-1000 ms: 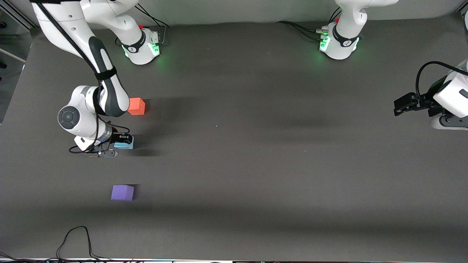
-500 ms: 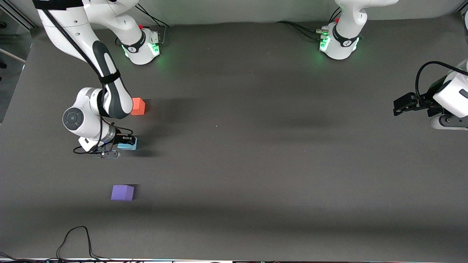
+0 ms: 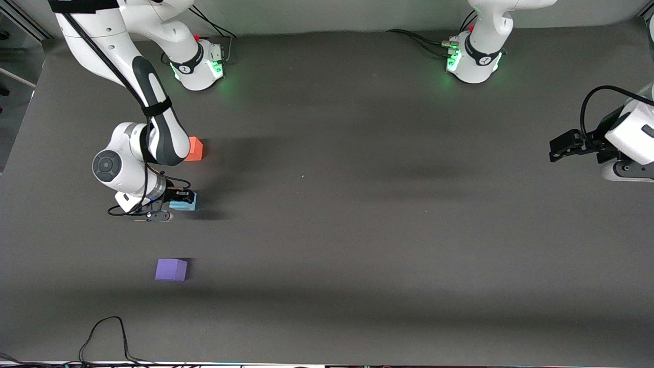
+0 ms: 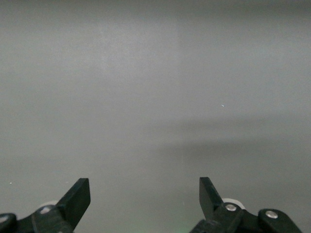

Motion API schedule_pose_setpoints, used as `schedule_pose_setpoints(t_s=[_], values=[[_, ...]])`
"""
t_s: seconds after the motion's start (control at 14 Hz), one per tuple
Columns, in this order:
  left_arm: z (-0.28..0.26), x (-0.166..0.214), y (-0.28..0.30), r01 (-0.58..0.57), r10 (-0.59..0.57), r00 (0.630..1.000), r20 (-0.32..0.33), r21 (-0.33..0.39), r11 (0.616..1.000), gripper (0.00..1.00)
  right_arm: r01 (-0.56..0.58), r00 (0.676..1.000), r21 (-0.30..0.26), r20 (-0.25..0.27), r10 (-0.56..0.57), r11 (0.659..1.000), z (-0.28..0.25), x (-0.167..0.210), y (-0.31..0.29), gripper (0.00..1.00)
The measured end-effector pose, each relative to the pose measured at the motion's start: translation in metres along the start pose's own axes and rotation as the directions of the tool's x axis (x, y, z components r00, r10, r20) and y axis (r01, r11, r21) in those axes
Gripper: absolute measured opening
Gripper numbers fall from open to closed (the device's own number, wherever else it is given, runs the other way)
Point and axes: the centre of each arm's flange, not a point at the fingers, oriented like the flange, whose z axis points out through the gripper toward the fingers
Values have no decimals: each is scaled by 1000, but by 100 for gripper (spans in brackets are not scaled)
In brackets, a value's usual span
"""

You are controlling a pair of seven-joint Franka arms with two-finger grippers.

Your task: Place blue block between orange and purple blocks

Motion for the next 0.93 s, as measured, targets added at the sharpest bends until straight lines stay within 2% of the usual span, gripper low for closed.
schedule_pose_setpoints(t_s=[0.21, 0.43, 0.64, 0.93], values=[[0, 0, 0, 0, 0, 1000, 0, 0, 1000, 100, -10, 1000, 13, -26, 10, 1000, -13, 5, 3, 99], [0, 0, 0, 0, 0, 1000, 0, -1, 1000, 100, -30, 996, 79, -80, 36, 996, -70, 17, 13, 100], [0, 0, 0, 0, 0, 1000, 0, -3, 1000, 100, -26, 996, 165, -74, 39, 986, -163, 22, 40, 100], [0, 0, 0, 0, 0, 1000, 0, -3, 1000, 100, 45, 994, 166, -102, -28, 985, -275, 14, 46, 100]])
